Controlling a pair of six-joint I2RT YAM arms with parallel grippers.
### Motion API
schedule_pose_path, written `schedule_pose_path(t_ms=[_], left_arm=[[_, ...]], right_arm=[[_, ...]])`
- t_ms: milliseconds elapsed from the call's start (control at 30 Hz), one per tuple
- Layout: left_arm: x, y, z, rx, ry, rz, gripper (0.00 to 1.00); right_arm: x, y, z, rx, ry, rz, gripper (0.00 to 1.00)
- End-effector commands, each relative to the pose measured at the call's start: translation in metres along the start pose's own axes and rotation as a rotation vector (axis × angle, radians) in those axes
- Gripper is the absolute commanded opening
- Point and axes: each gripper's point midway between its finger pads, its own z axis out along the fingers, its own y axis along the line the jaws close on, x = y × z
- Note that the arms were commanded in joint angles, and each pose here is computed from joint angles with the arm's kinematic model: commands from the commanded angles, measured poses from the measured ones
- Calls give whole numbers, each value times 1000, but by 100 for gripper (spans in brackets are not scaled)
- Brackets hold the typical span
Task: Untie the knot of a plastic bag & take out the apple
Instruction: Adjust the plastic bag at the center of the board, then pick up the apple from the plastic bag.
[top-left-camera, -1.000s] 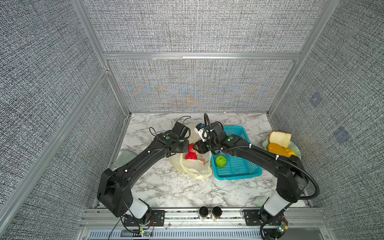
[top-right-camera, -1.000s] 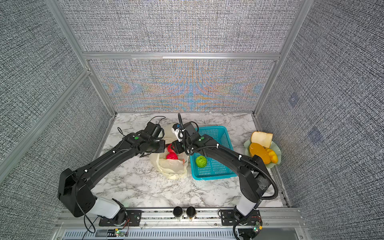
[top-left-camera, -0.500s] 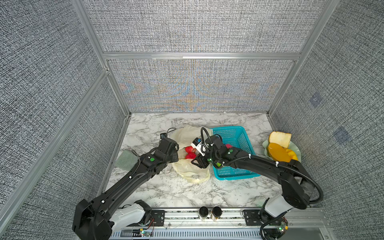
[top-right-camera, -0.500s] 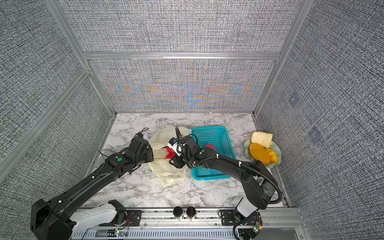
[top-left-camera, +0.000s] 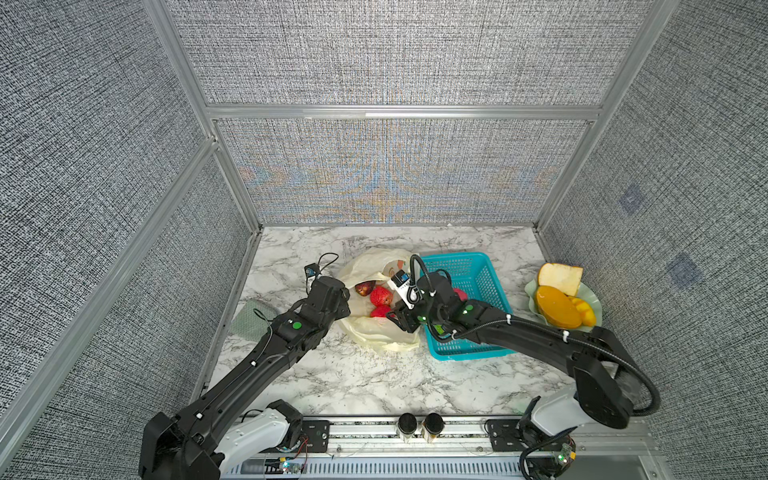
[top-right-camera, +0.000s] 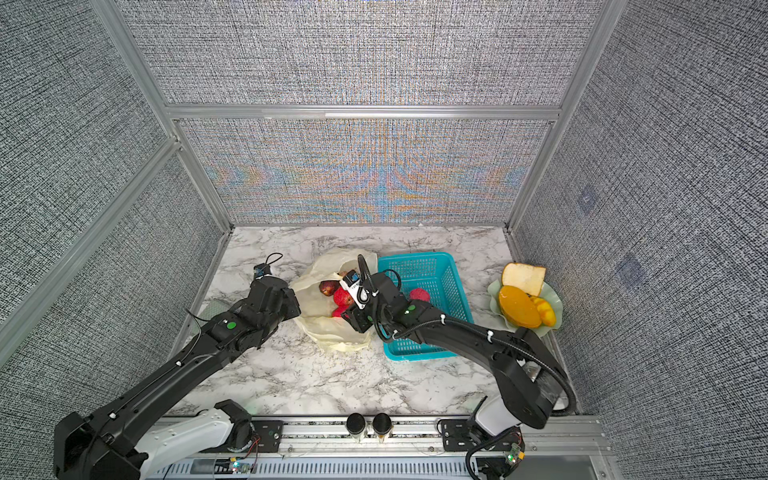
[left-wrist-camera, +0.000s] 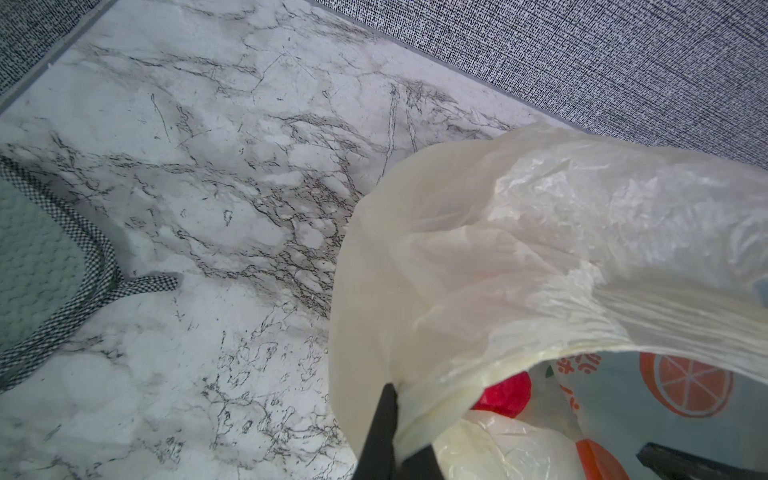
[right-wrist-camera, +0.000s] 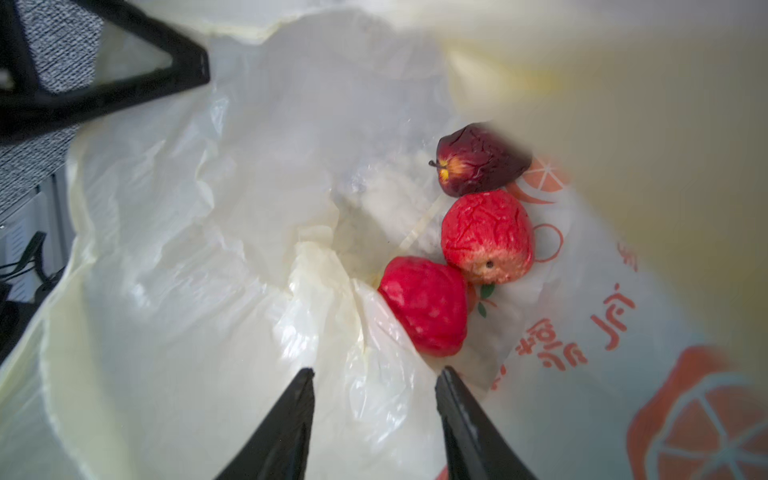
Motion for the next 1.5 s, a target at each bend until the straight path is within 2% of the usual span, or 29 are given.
schedule_pose_path(t_ms=[0,133,233,467,567,967,1067,1133,1200,1233,1267,1400,1467], left_arm=[[-3,-8,3,41,-12,-22,0],[-1,-10,6,50,-1,-16,0],[-1,-11,6,53,2,-8,0],[-2,-8,6,58,4,-5,0],[-2,-7,8,60,6,-4,0],[-7,-6,16,65,19,16,0],[-7,-4,17,62,24,21,0],[-7,-4,18,62,24,24,0],[-7,-3,19,60,26,25,0],[-7,-2,19,58,28,29,0],[-7,-1,20,55,27,32,0],[-7,0,23,43,35,55,0],[-6,2,26,28,45,71,0]], right_arm=[[-13,-13,22,78,19,6,49],[-14,-33,60,172,107,17,50],[-16,-53,79,274,147,24,63],[-4,-71,101,349,237,23,75],[2,-79,102,385,250,27,85],[17,-83,128,334,316,45,85],[19,-83,135,321,324,45,79],[21,-83,139,315,332,49,69],[21,-81,139,304,334,54,52],[20,-81,138,298,331,58,38],[19,-81,136,297,325,64,28],[-8,-73,113,276,235,72,26],[-29,-61,97,209,174,73,26]])
